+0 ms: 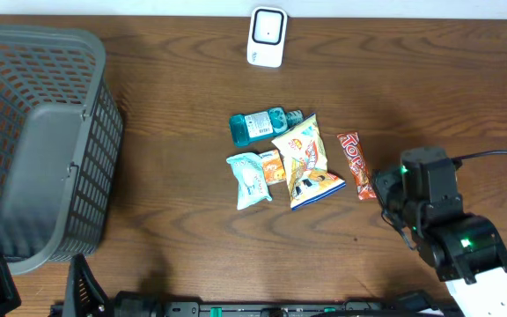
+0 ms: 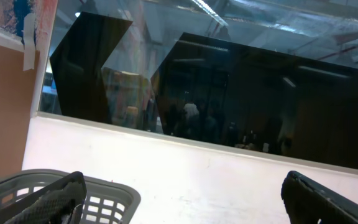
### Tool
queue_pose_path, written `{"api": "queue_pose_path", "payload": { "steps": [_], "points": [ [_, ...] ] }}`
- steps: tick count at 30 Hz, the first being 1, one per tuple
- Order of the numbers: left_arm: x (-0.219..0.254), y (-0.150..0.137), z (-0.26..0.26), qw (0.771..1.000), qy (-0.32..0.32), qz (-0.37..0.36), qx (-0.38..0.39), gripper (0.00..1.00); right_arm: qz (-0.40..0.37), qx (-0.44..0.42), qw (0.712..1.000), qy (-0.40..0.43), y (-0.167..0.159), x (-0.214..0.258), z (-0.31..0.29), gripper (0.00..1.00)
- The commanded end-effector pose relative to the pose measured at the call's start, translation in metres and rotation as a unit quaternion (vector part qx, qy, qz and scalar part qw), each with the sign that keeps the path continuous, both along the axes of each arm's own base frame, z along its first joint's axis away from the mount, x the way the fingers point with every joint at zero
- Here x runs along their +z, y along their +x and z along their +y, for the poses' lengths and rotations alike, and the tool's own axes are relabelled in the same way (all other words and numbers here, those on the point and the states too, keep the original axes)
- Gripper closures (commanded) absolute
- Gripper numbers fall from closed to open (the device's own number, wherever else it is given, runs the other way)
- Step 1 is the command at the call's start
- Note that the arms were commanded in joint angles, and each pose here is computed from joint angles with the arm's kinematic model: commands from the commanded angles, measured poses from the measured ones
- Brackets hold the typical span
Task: Scan the item barcode
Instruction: 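Close the right gripper on the candy bar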
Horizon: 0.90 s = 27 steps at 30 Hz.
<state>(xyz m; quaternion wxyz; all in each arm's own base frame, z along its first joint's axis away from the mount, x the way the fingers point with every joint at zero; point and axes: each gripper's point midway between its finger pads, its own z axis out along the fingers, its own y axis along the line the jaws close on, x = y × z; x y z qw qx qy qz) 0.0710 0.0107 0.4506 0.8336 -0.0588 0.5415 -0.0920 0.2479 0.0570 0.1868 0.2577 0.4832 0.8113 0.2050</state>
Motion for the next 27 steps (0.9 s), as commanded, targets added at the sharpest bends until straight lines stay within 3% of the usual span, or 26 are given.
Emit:
{"api": "queue_pose_path", "payload": {
  "steps": [1, 4, 6, 13, 17, 21, 27],
  "points": [
    [0.003, -0.001, 0.001, 1.0, 0.004, -0.007, 0.004, 0.02, 0.019, 0.043, 0.995, -0.089, -0.002, -0.021, -0.015, 0.01],
    [0.003, -0.001, 0.001, 1.0, 0.004, -0.006, 0.004, 0.02, 0.002, 0.121, 0.985, -0.126, 0.015, -0.031, -0.004, 0.01],
    [0.003, -0.001, 0.001, 1.0, 0.004, -0.006, 0.004, 0.02, -0.03, 0.24, 0.95, -0.2, 0.036, -0.035, 0.009, 0.01],
    [0.002, -0.001, 0.001, 1.0, 0.004, -0.006, 0.004, 0.02, 0.019, 0.402, 0.862, -0.308, 0.074, -0.094, 0.02, 0.01],
    [0.002, -0.001, 0.001, 1.0, 0.004, -0.006, 0.004, 0.02, 0.045, 0.478, 0.807, -0.344, 0.084, -0.128, 0.024, 0.18],
    [0.002, -0.001, 0.001, 1.0, 0.004, -0.006, 0.004, 0.02, 0.071, 0.527, 0.753, -0.388, 0.084, -0.144, 0.015, 0.19],
    [0.002, -0.001, 0.001, 1.0, 0.004, -0.006, 0.004, 0.02, 0.071, 0.497, 0.754, -0.423, 0.097, -0.138, 0.0, 0.13]
  ]
}}
